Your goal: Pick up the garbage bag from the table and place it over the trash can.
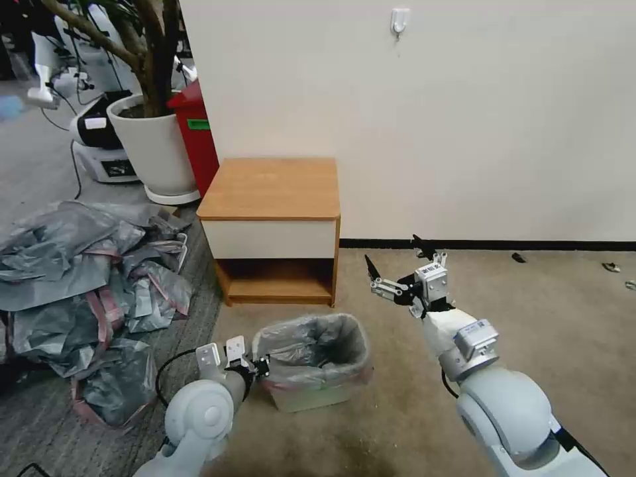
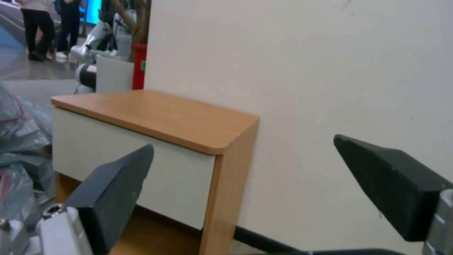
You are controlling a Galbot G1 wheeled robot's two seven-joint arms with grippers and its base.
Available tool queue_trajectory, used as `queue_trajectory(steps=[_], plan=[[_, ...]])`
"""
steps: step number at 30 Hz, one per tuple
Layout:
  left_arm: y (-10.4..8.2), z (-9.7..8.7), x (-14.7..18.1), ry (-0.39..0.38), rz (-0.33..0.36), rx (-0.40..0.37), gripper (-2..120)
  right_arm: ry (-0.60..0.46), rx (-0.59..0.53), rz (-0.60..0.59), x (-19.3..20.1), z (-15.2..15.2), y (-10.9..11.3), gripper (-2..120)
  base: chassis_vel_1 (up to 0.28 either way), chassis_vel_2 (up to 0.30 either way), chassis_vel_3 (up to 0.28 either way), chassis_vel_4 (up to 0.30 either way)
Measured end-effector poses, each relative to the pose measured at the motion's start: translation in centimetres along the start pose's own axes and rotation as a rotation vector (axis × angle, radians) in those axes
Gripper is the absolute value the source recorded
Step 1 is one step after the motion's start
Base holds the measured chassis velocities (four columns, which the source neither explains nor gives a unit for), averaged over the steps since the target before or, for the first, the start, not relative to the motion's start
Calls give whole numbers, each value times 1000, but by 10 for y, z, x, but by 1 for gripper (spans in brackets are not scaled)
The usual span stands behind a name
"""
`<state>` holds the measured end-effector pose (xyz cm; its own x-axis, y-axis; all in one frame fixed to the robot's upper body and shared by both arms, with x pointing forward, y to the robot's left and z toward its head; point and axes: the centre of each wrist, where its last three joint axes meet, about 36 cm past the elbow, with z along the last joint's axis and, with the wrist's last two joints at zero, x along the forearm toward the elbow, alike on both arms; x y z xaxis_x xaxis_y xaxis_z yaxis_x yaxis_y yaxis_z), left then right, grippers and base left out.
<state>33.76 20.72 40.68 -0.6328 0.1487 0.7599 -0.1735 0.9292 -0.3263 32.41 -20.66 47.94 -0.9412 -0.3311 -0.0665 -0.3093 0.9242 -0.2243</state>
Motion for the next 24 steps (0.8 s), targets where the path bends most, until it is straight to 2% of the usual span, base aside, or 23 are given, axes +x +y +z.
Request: queue_trajectory(steps=[1, 3, 5, 7, 8, 9, 10, 11, 14, 16, 18, 19, 20, 23, 24], plan=[[0, 0, 1, -2, 1, -1, 45, 1, -1, 0, 0, 1, 0, 98, 0, 0, 0, 0], [1, 1, 2, -2, 2, -2, 47, 2, -1, 0, 0, 1, 0, 98, 0, 0, 0, 0], [2, 1, 4, -7, 7, -7, 57, 2, -2, 0, 0, 1, 0, 98, 0, 0, 0, 0], [2, 1, 5, -9, 11, -9, 58, 3, -3, 0, 1, 1, 1, 98, 0, 0, 0, 0], [3, 0, 7, -13, 17, -10, 62, 4, -4, 0, 1, 1, 1, 98, 0, 0, 0, 0], [5, -1, 13, -26, 40, -13, 74, 7, -6, 0, 1, 2, 1, 98, 0, 0, 0, 0], [7, -3, 18, -36, 55, -14, 78, 8, -7, -1, 2, 2, 2, 98, 0, 0, 0, 0], [7, -3, 18, -36, 55, -14, 78, 8, -7, -1, 2, 2, 2, 98, 0, 0, 0, 0], [10, -5, 29, -57, 82, -15, 91, 10, -37, -8, 2, 3, 2, 99, 0, 0, 0, 0], [11, -6, 32, -66, 89, -18, 95, 9, -60, -12, 2, 3, 1, 100, 0, 0, 0, 0], [14, -5, 45, -143, 114, -40, 99, 2, -106, -4, 4, 4, -3, 100, 0, 0, 0, 0], [14, -5, 45, -143, 114, -40, 99, 2, -106, -4, 4, 4, -3, 100, 0, 0, 0, 0], [15, -5, 48, -180, 120, -51, 99, -6, -118, 1, 5, 4, -5, 100, 0, 0, 0, 0], [24, 1, 61, -432, 128, -108, 100, -47, -183, 33, 12, 7, -11, 100, 0, 0, 0, 0], [24, 1, 61, -432, 128, -108, 100, -47, -183, 33, 12, 7, -11, 100, 0, 0, 0, 0]])
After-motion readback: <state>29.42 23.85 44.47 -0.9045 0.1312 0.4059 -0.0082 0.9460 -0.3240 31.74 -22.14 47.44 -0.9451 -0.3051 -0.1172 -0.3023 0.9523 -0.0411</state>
